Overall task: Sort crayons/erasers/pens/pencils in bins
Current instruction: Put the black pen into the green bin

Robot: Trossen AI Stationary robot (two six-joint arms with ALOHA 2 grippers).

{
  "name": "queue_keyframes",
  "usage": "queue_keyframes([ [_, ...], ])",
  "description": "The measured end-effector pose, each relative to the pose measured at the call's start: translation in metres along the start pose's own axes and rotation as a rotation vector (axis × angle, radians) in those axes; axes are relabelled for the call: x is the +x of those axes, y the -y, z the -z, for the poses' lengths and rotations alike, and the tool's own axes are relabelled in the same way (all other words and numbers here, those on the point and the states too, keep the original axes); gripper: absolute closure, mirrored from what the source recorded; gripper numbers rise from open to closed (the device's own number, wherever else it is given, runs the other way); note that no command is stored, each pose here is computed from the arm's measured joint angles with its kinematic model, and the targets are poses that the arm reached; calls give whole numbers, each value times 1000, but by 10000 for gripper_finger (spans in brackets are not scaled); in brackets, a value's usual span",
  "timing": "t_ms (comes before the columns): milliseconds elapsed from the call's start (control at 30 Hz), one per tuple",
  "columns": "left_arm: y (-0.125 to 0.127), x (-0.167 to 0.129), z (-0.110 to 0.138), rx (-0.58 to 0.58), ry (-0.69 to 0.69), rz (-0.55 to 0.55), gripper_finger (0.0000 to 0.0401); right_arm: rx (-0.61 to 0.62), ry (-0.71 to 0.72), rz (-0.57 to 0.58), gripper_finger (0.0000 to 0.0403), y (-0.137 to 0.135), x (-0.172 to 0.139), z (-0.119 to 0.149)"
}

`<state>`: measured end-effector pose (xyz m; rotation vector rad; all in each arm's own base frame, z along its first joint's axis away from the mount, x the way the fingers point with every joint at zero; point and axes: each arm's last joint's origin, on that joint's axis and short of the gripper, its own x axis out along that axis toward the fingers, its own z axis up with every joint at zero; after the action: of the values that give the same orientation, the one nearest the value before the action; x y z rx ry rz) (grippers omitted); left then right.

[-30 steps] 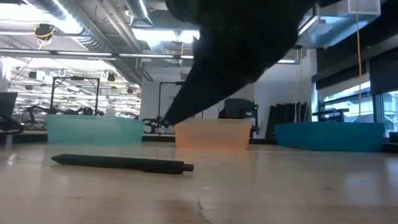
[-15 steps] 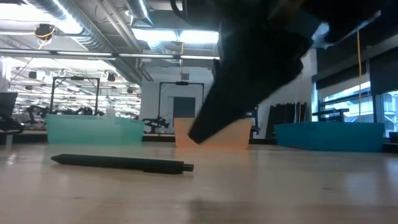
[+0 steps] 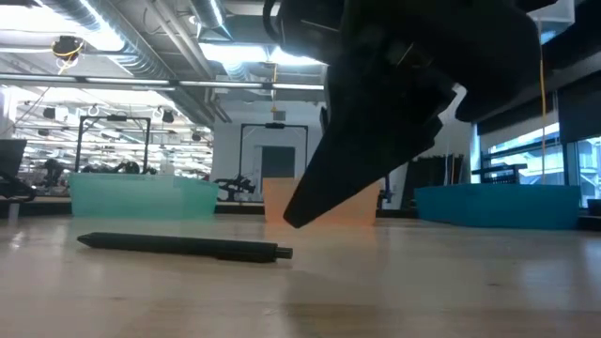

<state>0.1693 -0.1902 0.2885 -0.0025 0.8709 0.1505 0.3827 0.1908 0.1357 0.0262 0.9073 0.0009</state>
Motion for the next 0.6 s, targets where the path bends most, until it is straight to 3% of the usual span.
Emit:
queue_keyframes([
  [300, 0, 0, 0, 0, 0, 0, 307, 11, 5, 0, 274, 1, 0, -1],
  [600, 0, 0, 0, 0, 0, 0, 307, 8, -8, -6, 274, -1, 20, 9],
])
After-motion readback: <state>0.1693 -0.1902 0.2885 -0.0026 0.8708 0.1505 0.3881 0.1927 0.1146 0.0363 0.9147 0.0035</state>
